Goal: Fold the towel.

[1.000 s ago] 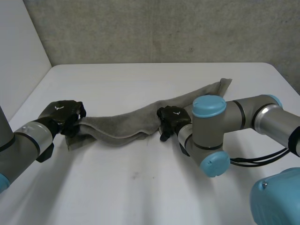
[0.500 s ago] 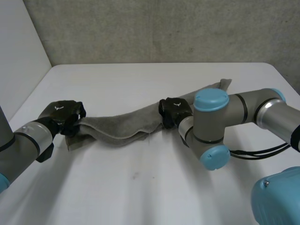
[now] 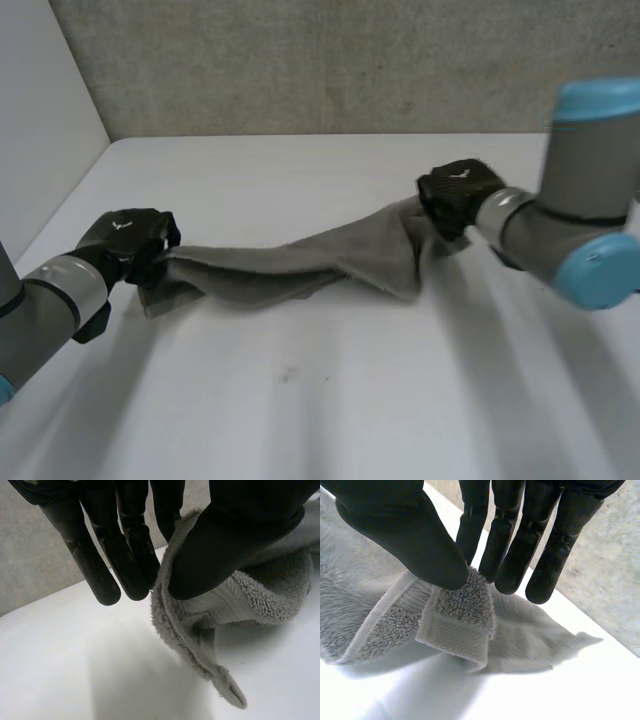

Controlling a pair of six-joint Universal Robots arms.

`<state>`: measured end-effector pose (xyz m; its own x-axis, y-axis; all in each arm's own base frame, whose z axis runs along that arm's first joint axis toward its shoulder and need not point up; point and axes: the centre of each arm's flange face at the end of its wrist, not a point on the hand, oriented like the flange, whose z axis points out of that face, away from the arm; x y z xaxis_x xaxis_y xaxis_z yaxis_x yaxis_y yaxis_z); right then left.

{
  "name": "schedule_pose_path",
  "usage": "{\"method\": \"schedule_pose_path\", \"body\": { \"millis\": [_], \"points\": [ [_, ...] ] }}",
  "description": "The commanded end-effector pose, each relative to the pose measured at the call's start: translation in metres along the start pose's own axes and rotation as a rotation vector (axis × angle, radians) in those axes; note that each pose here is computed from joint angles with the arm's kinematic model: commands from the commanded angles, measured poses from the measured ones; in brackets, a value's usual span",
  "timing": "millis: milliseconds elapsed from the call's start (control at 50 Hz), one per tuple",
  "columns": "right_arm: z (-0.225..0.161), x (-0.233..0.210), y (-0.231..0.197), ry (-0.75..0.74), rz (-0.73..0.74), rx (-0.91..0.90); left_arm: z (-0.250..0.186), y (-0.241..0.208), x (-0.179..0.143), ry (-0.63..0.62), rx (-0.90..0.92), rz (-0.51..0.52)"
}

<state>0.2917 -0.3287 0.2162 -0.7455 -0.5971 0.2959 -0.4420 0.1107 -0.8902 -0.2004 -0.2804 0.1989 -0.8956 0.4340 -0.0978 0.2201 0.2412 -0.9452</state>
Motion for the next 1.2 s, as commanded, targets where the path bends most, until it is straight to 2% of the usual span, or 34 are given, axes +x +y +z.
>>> {"method": "schedule_pose_path", "body": {
  "millis": [20, 100, 240, 440, 540, 780, 940, 1200],
  "points": [
    [-0.049, 0.030, -0.001, 0.020, -0.130, -0.139, -0.009, -0.003, 0.006, 0.018, -0.023, 0.005],
    [-0.058, 0.018, 0.028, -0.031, -0.158, -0.247, -0.018, 0.006, 0.025, 0.081, -0.088, 0.015],
    [-0.064, 0.012, 0.058, -0.070, -0.172, -0.336, -0.017, 0.015, 0.029, 0.094, -0.137, 0.032],
    [-0.047, 0.021, 0.098, -0.024, -0.133, -0.261, -0.015, 0.015, 0.026, 0.089, -0.137, 0.059],
    [-0.053, 0.019, 0.118, -0.055, -0.006, -0.258, -0.011, 0.022, 0.027, 0.095, -0.158, 0.055],
    [-0.074, 0.027, 0.130, 0.004, 0.025, -0.186, -0.011, 0.023, 0.027, 0.096, -0.157, 0.054],
    [-0.069, 0.037, 0.138, 0.055, -0.002, -0.101, -0.011, 0.022, 0.027, 0.099, -0.155, 0.054],
    [-0.056, 0.044, 0.141, 0.075, -0.035, -0.066, -0.011, 0.024, 0.028, 0.100, -0.159, 0.053]
  ]
}}
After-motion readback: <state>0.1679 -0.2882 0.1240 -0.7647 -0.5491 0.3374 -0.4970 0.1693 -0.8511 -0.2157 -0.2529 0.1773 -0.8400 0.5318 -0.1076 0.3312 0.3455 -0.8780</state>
